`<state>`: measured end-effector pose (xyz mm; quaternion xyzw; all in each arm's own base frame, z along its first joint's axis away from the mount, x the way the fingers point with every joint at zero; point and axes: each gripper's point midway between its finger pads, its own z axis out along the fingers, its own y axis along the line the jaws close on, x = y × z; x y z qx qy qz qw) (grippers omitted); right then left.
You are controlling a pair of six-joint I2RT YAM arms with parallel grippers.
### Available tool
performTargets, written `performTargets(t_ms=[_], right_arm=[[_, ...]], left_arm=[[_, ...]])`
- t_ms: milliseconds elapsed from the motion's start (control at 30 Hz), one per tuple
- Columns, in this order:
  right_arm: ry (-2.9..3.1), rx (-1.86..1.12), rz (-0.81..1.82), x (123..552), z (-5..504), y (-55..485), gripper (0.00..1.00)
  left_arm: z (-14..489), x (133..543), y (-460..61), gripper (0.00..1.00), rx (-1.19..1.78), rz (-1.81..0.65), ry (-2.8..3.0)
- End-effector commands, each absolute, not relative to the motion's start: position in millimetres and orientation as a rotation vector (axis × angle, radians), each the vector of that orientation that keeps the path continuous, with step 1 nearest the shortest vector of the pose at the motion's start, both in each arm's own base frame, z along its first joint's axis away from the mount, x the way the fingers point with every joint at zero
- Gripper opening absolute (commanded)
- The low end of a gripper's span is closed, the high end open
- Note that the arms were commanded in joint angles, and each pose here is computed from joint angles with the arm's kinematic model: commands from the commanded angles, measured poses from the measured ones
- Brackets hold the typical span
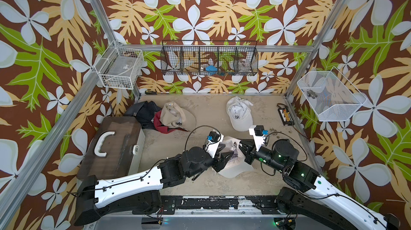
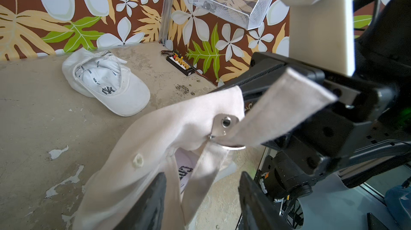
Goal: Open the adjustable buckle of the baseball cap
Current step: Open the adjustable buckle on the baseball cap, then pull the adjustable strap on the baseball cap.
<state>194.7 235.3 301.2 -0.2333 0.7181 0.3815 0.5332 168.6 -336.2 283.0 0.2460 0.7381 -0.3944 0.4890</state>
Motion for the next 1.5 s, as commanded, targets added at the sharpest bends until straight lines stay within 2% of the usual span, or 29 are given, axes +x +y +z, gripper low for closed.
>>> performTargets(t_ms=[0, 333, 567, 867, 1467], right_arm=[[1.672, -0.553, 0.949, 192.0, 312.0, 237.8, 0.00], [1.660, -0.553, 0.970, 188.3, 316.4, 237.0, 0.00], [1.658, -0.552, 0.974, 188.0, 317.1, 236.9, 0.00], [1.662, -0.548, 0.969, 188.1, 313.9, 235.8, 0.00], [1.670, -0.592, 0.859, 188.8, 302.6, 225.7, 0.00]], left_arm=[[292.0, 169.5, -341.0, 0.54, 0.609, -0.962, 1.757], [291.3, 169.6, -350.8, 0.48, 0.629, -0.976, 1.751], [291.8, 167.7, -354.6, 0.34, 0.640, -0.996, 1.746], [293.9, 165.7, -353.2, 0.11, 0.640, -1.010, 1.737], [301.7, 152.1, -351.3, 0.00, 0.667, -1.096, 1.728]])
